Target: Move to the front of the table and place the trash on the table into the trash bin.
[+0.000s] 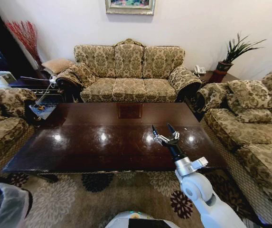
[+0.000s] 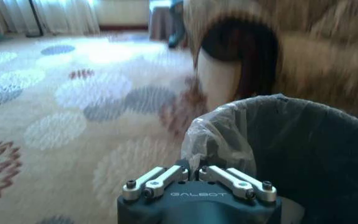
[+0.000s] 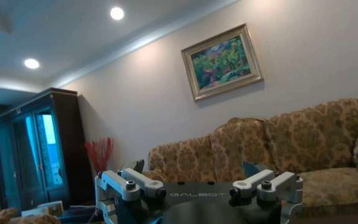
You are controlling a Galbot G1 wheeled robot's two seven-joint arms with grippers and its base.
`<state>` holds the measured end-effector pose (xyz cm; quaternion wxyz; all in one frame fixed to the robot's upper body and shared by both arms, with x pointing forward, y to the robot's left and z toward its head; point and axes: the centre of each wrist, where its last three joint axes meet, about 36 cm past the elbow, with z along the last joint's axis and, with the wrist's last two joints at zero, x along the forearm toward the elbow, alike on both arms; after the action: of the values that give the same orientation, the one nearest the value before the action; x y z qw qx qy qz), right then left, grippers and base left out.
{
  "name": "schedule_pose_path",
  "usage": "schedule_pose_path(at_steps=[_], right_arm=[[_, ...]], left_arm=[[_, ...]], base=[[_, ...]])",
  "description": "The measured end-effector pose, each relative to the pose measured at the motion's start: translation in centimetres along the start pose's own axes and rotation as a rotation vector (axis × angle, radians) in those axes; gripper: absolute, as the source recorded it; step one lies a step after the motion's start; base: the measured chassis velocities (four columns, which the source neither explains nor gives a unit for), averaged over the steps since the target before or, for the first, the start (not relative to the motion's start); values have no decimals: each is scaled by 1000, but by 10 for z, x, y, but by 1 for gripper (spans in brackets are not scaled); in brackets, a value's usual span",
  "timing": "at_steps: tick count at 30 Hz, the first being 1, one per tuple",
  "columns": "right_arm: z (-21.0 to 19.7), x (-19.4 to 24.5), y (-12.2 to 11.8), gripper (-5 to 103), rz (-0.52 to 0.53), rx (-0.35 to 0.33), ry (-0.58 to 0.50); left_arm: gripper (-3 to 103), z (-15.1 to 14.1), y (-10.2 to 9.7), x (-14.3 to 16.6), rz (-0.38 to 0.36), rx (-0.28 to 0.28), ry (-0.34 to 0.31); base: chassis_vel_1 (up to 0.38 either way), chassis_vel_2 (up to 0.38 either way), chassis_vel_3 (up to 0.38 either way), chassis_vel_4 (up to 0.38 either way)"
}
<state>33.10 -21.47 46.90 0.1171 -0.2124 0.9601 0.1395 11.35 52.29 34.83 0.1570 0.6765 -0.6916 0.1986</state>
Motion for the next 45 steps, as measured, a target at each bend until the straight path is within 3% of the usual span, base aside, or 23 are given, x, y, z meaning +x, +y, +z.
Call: schedule_pose_path(at_steps=[4, 7, 9, 13, 15, 19, 25, 29, 39, 45], right_arm=[[-3, 7, -3, 100, 17, 16, 4], [-5, 10, -6, 100, 27, 26, 4], [-7, 14, -11, 100, 42, 38, 7], [-8, 17, -14, 100, 50, 47, 10], [-9, 19, -16, 100, 55, 53, 13], [-12, 22, -17, 100, 64, 61, 14], [-11, 22, -17, 100, 82, 43, -7], [-6, 24, -14, 100, 70, 35, -19], [0, 26, -11, 100, 73, 34, -11], [4, 27, -8, 100, 74, 19, -10]], left_arm=[[3, 68, -1, -36, -23, -74, 115], [3, 89, -1, -46, -21, -89, 152], [3, 121, -7, -63, -11, -73, 208], [3, 136, -15, -73, -4, -37, 250], [3, 145, -25, -81, 7, 7, 281], [3, 164, -30, -94, -17, 26, 292], [3, 188, -13, -100, -28, 18, 294], [3, 209, -7, -93, 2, 21, 282], [3, 220, -16, -87, 18, 26, 267], [3, 226, -3, -90, -15, 4, 260]], base=[[0, 0, 0, 0], [0, 0, 0, 0], [0, 0, 0, 0], [0, 0, 0, 0], [0, 0, 0, 0], [0, 0, 0, 0], [0, 0, 0, 0], [0, 0, 0, 0], [9, 3, -7, -11], [113, 101, -115, -117]])
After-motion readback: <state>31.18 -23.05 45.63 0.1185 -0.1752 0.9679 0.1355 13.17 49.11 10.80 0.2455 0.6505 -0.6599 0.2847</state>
